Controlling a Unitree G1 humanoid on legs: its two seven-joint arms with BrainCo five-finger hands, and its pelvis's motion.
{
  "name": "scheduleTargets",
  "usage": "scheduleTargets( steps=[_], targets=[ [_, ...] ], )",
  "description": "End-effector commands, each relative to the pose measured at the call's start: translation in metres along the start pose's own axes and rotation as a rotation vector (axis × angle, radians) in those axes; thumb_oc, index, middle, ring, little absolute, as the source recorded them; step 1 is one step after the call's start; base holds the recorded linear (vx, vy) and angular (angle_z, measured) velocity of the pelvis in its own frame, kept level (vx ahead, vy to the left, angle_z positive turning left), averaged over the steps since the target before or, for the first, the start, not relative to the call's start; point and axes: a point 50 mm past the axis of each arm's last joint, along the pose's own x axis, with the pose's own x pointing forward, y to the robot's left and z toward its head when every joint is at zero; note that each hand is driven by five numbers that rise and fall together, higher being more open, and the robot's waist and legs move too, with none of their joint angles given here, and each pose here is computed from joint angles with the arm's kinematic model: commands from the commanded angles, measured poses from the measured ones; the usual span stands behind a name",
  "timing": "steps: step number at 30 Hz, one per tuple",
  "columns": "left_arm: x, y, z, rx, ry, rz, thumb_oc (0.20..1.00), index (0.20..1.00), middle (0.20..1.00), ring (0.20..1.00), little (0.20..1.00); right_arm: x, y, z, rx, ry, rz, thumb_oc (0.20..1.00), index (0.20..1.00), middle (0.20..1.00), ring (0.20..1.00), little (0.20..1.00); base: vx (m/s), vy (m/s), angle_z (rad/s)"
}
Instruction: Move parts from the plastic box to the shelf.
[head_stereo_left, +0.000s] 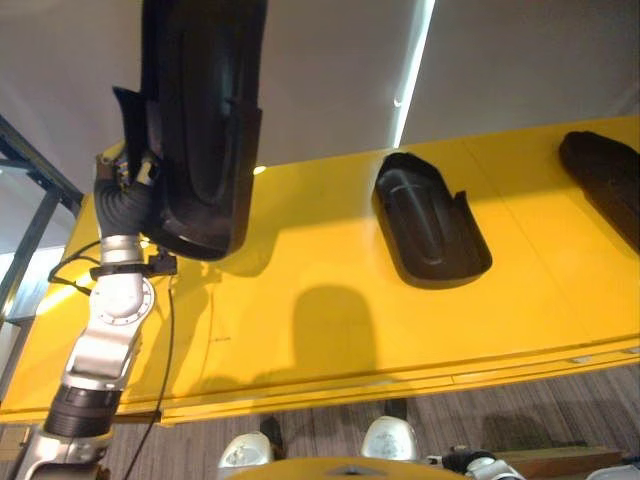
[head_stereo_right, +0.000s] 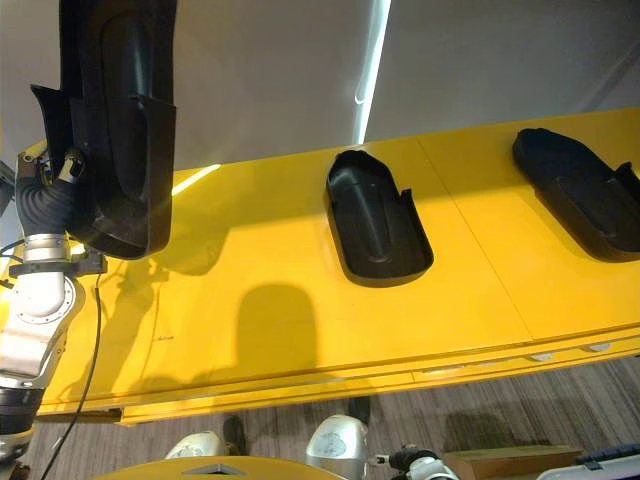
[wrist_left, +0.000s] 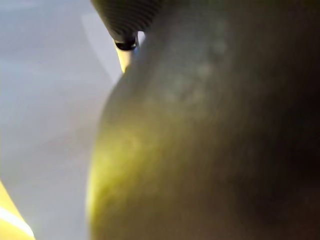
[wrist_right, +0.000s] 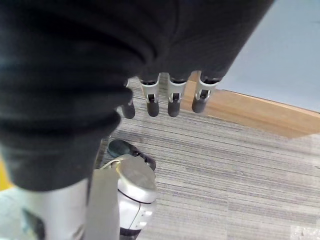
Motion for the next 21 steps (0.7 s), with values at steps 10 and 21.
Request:
scheduleTargets(
  steps=[10,21],
  targets=[
    [-0.014,-0.007,-0.027,0.013,0.239,0.010,0.200,0.200,0.200,0.200,0.200,-0.007,0.006,0.036,-0.100,-0.155,-0.019,1.000,1.000,1.000,1.000,1.000,-0.07,0.019,-0.24],
    [-0.060,-0.010,-0.080,0.128,0.547,-0.106,0.200,0.200,0.200,0.200,0.200,-0.006,0.000,0.029,-0.124,-0.108,-0.022,1.000,1.000,1.000,1.000,1.000,-0.01,-0.035,0.00]
  ],
)
